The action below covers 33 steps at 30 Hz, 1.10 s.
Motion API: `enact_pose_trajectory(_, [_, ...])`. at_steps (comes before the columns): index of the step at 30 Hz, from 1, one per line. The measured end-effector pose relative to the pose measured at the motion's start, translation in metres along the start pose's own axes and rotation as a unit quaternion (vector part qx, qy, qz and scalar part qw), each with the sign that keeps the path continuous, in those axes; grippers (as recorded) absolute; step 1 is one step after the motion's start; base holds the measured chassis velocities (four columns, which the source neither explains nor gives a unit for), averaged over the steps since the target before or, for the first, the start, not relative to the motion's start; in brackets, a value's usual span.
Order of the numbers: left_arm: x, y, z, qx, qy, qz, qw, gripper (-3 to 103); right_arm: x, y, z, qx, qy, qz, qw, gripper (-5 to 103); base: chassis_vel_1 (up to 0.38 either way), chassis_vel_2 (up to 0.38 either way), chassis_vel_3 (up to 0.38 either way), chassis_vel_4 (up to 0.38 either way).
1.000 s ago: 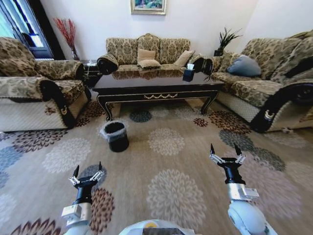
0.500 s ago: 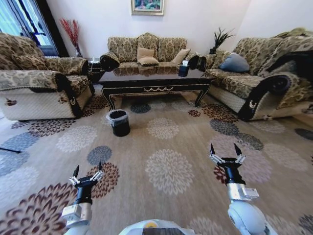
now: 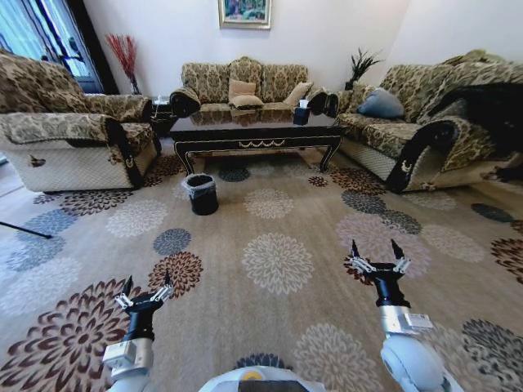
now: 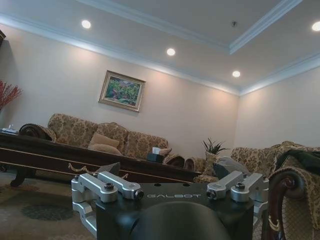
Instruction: Move to the front of the table and pick up the trash from the floor, then place it into the trash bin.
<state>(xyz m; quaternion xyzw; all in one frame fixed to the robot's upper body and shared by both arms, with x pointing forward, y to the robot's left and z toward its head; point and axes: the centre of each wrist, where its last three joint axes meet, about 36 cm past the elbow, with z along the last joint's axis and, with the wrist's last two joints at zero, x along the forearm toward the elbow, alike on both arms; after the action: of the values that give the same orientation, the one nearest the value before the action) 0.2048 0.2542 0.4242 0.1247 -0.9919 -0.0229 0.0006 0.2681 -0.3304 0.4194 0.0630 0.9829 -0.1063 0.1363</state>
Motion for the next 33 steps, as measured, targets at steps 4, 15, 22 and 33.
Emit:
enact_pose_trajectory(4, [0.0,0.0,0.0,0.0,0.0,0.0,1.0,100,0.0,0.0,0.0,0.0,0.0,0.0,1.0,100,0.196,-0.195,-0.207,0.219])
enact_pose_trajectory(15, [0.0002,0.0,0.0001,0.0,0.0,0.0,1.0,100,0.0005,0.0,0.0001,0.0,0.001,0.0,1.0,100,0.234,-0.302,-0.243,0.309])
enact_pose_trajectory(22, [0.0,0.0,0.0,0.0,0.0,0.0,1.0,100,0.0001,0.0,0.0,0.0,0.0,0.0,1.0,100,-0.01,0.01,0.023,-0.024])
enact_pose_trajectory(33, [0.0001,0.0,0.0001,0.0,0.0,0.0,1.0,100,0.0003,0.0,0.0001,0.0,0.001,0.0,1.0,100,-0.02,0.014,0.021,-0.011])
